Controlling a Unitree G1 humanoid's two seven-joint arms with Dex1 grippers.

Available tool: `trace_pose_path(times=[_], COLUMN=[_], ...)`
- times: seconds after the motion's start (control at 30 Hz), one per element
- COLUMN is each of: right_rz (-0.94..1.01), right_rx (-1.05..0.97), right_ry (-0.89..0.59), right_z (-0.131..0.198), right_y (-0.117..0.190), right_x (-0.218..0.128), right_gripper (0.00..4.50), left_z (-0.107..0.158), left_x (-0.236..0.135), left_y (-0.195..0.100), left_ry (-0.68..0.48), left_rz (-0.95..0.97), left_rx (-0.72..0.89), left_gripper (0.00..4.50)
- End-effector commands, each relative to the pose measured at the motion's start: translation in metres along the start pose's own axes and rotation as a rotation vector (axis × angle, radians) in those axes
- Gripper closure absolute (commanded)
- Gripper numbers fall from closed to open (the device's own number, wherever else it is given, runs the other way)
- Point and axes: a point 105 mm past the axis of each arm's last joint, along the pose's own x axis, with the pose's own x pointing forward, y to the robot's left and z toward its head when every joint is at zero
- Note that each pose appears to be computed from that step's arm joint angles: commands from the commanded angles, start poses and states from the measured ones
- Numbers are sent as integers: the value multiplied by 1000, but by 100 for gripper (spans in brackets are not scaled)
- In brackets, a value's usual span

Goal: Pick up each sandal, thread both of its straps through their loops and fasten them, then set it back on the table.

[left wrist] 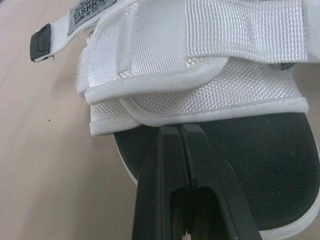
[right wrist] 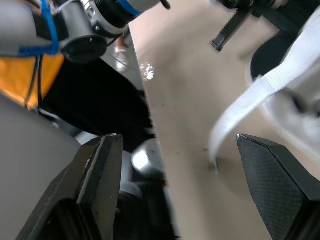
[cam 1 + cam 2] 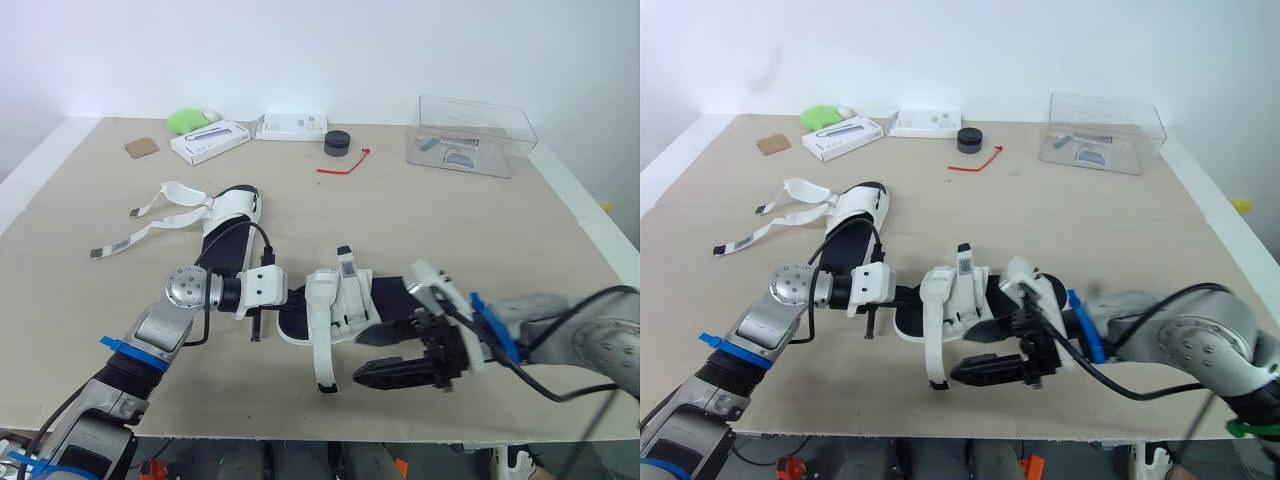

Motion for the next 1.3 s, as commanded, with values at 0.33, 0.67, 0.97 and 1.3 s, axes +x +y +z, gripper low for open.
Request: trace_pose_path(times=[0.33, 0.67, 0.97, 1.3], right_rz=[-64, -111, -121, -115], right_rx=[49, 103, 169, 205], right_ry=[79, 55, 34, 76], right_z=[-2, -9, -9, -21], right_y=[-8, -14, -17, -16], right_x=[18, 29, 32, 36], right_gripper=[61, 61, 84, 444], left_z=[-7, -7, -9, -11], left_x=[2, 8, 8, 7], left_y=[-1, -2, -3, -4], left_ry=[21, 14, 18, 31], left_rz=[1, -10, -35, -47], left_rx=[-40, -45, -44, -35], left_gripper=[450, 450, 450, 450])
